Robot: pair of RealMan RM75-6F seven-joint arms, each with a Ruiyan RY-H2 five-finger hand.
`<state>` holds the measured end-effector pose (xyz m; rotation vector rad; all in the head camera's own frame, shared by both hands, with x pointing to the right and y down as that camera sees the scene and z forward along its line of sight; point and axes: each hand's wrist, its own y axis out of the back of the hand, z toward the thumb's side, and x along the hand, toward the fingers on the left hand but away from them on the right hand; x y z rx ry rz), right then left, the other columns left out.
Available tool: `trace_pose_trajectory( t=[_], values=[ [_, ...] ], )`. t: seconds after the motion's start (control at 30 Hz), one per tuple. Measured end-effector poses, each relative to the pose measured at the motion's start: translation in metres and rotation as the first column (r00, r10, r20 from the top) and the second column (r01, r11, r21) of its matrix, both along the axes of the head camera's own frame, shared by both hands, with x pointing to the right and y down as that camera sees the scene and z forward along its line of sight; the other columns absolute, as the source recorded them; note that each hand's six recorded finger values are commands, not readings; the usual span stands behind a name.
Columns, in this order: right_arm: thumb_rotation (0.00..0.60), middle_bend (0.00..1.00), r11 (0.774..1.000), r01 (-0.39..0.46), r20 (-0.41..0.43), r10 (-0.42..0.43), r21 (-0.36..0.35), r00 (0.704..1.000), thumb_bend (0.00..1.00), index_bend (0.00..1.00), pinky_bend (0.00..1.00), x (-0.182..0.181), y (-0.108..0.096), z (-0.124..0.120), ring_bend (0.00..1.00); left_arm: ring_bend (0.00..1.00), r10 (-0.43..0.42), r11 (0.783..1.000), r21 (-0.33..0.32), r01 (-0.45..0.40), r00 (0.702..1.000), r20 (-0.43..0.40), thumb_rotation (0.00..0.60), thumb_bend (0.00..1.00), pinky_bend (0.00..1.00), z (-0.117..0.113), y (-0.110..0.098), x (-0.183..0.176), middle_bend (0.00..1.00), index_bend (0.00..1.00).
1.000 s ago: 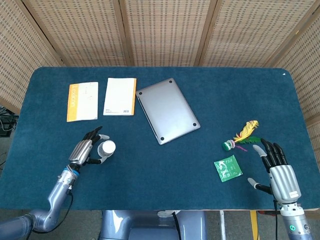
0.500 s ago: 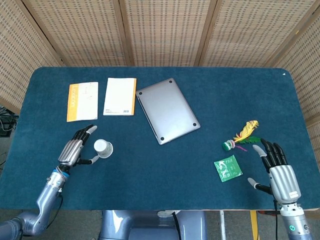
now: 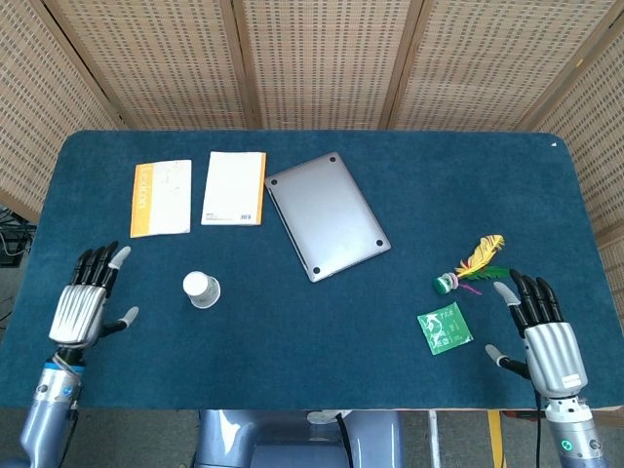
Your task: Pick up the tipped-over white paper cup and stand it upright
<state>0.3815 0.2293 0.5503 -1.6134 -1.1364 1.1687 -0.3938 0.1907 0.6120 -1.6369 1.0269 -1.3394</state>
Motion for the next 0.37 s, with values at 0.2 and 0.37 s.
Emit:
trace_pose_trajectory(
  t=[0.2,0.37],
  values=[
    [0.6,0.0,1.0,-0.007,-0.003,0.007,0.021,1.0,0.13,0.0,0.0,-0.001,0.0,-0.006,0.0,0.0,-0.083,0.997,0.015,0.082,0.982,0.168,0.6,0.11,0.0,-0.046,0.028,-0.034,0.0,0.0],
    [0.6,0.0,1.0,0.001,0.0,-0.001,0.016,1.0,0.13,0.0,0.0,-0.002,0.001,-0.005,0.0,0.0,-0.094,0.995,0.002,0.096,0.975,0.201,0.598,0.1,0.0,-0.062,0.047,-0.042,0.0,0.0]
  ],
)
